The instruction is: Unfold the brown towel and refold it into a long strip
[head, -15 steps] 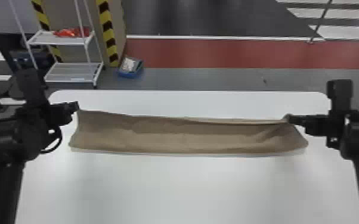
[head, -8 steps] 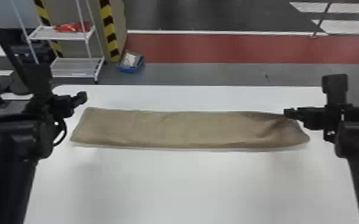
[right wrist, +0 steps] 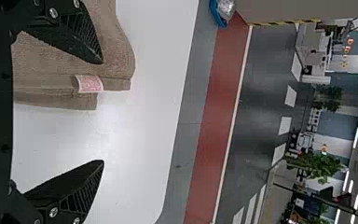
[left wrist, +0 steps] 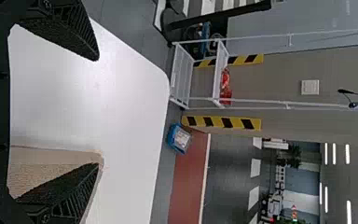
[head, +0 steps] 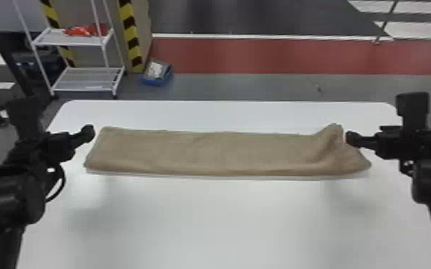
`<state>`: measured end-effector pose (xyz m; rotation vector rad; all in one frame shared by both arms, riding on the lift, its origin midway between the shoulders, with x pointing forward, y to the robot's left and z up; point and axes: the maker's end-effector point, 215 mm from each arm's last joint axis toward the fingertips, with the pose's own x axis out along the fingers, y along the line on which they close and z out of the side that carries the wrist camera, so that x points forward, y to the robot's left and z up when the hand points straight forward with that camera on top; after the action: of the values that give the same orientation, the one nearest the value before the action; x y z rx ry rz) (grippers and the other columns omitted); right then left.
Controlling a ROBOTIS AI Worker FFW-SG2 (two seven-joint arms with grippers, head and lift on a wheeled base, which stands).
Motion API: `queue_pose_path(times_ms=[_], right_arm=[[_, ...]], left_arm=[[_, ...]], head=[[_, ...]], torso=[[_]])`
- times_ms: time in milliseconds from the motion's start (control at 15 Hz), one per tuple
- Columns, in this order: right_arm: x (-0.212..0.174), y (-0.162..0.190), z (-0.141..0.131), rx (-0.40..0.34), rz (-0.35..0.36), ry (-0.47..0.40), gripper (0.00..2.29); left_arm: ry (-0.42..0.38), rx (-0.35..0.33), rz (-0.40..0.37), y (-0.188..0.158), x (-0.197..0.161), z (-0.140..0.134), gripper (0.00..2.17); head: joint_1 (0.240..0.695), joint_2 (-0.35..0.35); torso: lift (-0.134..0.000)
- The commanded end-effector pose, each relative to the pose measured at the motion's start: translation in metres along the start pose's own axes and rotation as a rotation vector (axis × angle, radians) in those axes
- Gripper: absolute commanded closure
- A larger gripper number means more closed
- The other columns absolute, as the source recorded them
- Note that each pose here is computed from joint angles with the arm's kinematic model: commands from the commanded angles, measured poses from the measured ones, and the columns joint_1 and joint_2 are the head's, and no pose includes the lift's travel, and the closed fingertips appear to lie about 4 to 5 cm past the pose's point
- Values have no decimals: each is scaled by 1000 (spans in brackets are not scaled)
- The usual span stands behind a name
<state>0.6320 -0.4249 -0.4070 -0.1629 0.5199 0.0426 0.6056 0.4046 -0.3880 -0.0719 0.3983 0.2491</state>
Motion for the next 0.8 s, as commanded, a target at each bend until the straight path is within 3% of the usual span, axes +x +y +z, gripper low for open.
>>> queue_pose_path(times_ms=[0,200,467,733], right_arm=[[-20,4,-21,50,52,19,265],[-36,13,-70,89,74,89,380],[-33,28,-78,146,111,91,417],[-28,40,-60,166,136,59,437]], left_arm=[[-3,-41,5,18,-10,-6,76],[-26,-43,0,30,-25,-2,76],[-36,-50,2,36,-31,-2,76],[-18,-36,-13,27,-34,-14,76]], head=[[695,-23],[695,-4],[695,4],[695,22]], torso=[[-123],[-123],[-123],[-123]])
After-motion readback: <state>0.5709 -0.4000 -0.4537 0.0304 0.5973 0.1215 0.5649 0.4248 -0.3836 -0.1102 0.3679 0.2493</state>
